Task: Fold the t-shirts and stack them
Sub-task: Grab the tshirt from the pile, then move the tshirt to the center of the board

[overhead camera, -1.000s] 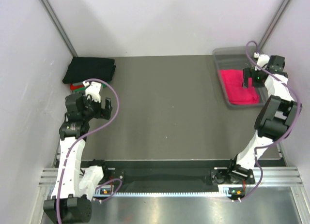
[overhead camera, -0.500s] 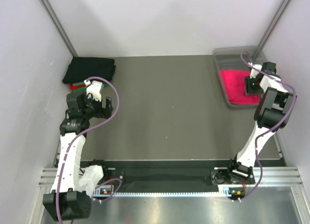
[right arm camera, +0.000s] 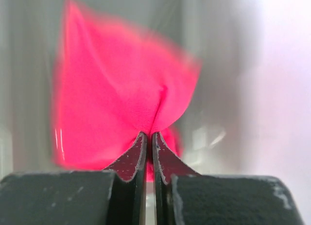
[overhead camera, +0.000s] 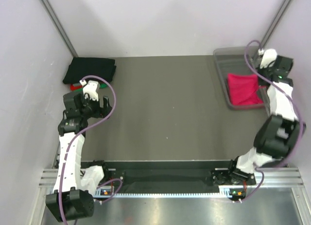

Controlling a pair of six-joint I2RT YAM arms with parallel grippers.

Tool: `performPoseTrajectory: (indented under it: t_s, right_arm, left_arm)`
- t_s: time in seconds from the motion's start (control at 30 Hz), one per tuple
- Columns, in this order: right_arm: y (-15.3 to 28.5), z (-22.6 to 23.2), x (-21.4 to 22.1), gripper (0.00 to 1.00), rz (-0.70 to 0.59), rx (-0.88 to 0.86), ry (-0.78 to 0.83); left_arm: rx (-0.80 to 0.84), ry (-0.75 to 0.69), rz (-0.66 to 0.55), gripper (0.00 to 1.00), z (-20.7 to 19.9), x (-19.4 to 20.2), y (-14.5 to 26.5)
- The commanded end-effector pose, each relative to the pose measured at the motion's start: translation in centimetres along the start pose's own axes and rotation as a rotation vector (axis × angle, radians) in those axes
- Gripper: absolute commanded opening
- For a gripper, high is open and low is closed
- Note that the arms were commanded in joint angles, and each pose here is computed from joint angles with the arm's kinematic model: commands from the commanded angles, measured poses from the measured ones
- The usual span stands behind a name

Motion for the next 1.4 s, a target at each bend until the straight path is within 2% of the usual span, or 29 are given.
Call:
performPoseTrajectory:
  t_s: [0.0,0.03,0.1,0.13,0.2,0.4,0.53,0.6,0.7,0.77,0.8,0.87,0.9,0.97,1.07,1.13,1.17,1.23,1.27,1.3,1.33,1.37]
  right_arm:
    - [11.6,1.1,-8.5,0.0,-0.515,0.08,0.15]
    - [14.4,1.9,-9.7,0.0,-0.594,0.046,0.176]
    - [16.7,3.4,-10.4,0.0,-0.612,-0.031,0.212]
    - [19.1,4.8,-11.9,0.0,-0.669,-0.095,0.255]
    - [21.1,6.6,-12.5,0.0,-0.674,-0.164,0.286]
    - [27.9,15.6,-15.1,0.0,-0.85,-0.417,0.493]
    - [30.5,21.2,-15.7,0.0,-0.924,-0.568,0.545]
    - [31.7,22.0,-16.5,0.0,-0.968,-0.606,0.532]
    - [30.6,23.2,-17.2,0.0,-0.954,-0.627,0.495]
    - [28.8,23.7,-17.3,0.0,-0.925,-0.601,0.496]
    - [26.6,24.1,-16.6,0.03,-0.866,-0.581,0.504]
    - [23.4,24.8,-15.6,0.19,-0.795,-0.558,0.522]
    - [20.3,25.2,-14.0,0.36,-0.708,-0.524,0.516]
    - [15.9,25.9,-11.4,0.41,-0.572,-0.509,0.542]
    - [12.3,25.8,-8.0,0.49,-0.489,-0.461,0.551]
    - [12.7,25.0,-6.7,0.5,-0.501,-0.439,0.527]
    - [12.9,25.1,-5.7,0.48,-0.492,-0.471,0.537]
    - [14.6,26.1,-2.3,0.44,-0.486,-0.629,0.605]
    - [14.5,26.6,0.5,0.4,-0.428,-0.705,0.666]
    - [16.6,28.5,2.4,0.4,-0.456,-0.853,0.777]
    - [17.0,29.5,4.1,0.41,-0.425,-0.925,0.836]
    - [17.0,30.0,6.4,0.41,-0.325,-1.004,0.899]
  left_arm:
    - [0.02,0.0,-0.079,0.89,-0.2,-1.1,0.9]
    - [0.022,0.005,-0.084,0.89,-0.1,-1.0,0.9]
    - [0.029,0.012,-0.087,0.89,-0.2,-0.9,1.0]
    - [0.03,0.014,-0.085,0.88,-0.2,-0.9,1.0]
    - [0.031,0.017,-0.076,0.88,-0.2,-0.7,1.0]
    - [0.049,0.024,-0.093,0.88,-0.4,-0.9,1.3]
    - [0.067,0.023,-0.104,0.88,-0.7,-0.8,1.3]
    - [0.068,0.022,-0.108,0.88,-0.8,-0.8,1.4]
    - [0.06,0.019,-0.109,0.88,-0.9,-0.6,1.6]
    - [0.059,0.015,-0.114,0.88,-1.0,-0.6,1.7]
    - [0.058,0.016,-0.114,0.88,-1.0,-0.5,1.8]
    - [0.06,0.013,-0.124,0.88,-1.2,-0.6,1.9]
    - [0.06,0.012,-0.123,0.88,-1.1,-0.5,1.9]
    - [0.056,0.013,-0.127,0.88,-1.1,-0.7,2.1]
    - [0.051,0.013,-0.134,0.88,-1.1,-0.9,2.3]
    - [0.054,0.011,-0.138,0.88,-1.1,-1.0,2.4]
    - [0.05,0.014,-0.137,0.88,-1.1,-0.9,2.4]
    - [0.049,0.009,-0.138,0.88,-1.1,-0.8,2.3]
    - [0.046,0.011,-0.136,0.88,-1.0,-0.8,2.3]
    - [0.041,0.011,-0.135,0.88,-0.8,-0.9,2.1]
    - [0.026,0.013,-0.129,0.88,-0.7,-0.9,2.1]
    - [0.01,0.014,-0.124,0.88,-0.4,-0.9,2.1]
Point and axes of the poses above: each gripper's point midway between its finger pads, its own y axis back along the fingers, its own z axis along the line the jaws close on, x = y × z, the point moved 10 cm from there along y, back along the fingers, and after that the axes turned 15 degrees about -y, right-handed, at the moved point
